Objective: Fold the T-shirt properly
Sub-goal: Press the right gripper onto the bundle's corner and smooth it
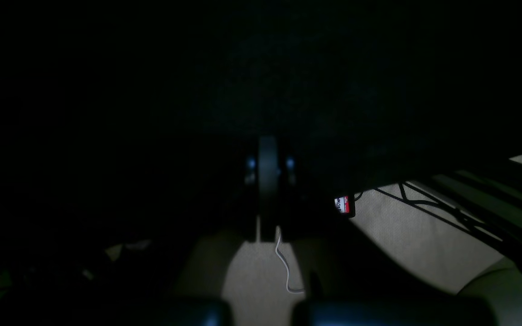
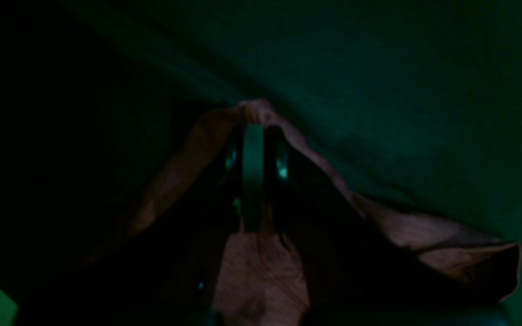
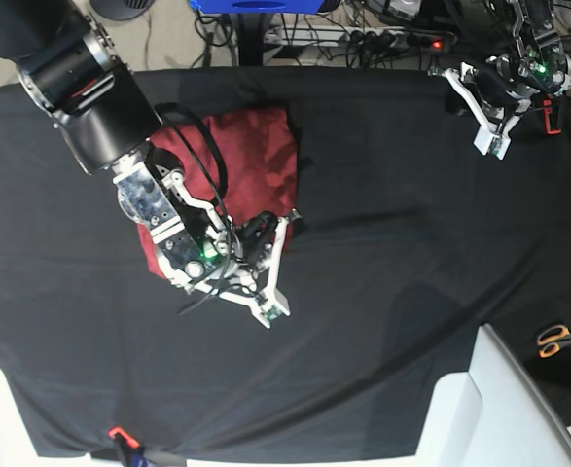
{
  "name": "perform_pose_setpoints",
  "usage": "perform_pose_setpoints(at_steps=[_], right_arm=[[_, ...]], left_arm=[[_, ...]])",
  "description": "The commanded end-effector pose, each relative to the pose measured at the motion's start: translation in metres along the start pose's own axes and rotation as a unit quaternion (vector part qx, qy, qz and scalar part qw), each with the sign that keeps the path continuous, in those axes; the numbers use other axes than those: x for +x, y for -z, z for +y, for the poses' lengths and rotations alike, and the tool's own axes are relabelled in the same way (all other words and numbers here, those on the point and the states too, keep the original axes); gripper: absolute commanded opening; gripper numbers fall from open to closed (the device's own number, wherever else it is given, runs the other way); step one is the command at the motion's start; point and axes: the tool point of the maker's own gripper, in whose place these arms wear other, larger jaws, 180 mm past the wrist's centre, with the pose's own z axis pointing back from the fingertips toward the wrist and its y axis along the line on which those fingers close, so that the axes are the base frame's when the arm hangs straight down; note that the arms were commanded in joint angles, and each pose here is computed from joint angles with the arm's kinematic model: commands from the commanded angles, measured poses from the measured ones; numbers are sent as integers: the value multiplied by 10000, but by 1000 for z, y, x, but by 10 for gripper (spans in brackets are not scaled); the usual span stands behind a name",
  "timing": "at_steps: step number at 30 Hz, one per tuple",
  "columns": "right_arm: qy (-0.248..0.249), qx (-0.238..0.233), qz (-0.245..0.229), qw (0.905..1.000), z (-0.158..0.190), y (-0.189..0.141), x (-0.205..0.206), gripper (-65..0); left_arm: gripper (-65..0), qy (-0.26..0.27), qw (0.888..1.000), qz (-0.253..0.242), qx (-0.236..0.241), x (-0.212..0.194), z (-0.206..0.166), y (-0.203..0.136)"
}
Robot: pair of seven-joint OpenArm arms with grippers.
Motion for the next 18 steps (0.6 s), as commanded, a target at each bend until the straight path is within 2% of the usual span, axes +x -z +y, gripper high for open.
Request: perform_pose_setpoints(at_steps=[1,8,16,18], right_arm=[[-53,53,-340,9994,4,-6,29,-635],[-56,211,-460,9987,23,-5,42,-635],[-26,212,-497,9985,23,-6,44,-624],[-14,205,-484,9986,23,-6,44,-584]], left_arm=[[-650,71,9999,-121,33,7,4,-4],[-650,72,9999,-94,34,5,4,-4],[-650,71,9999,-86,44,4,5,-5],[-650,72,9999,-94,45,5,5,-5]])
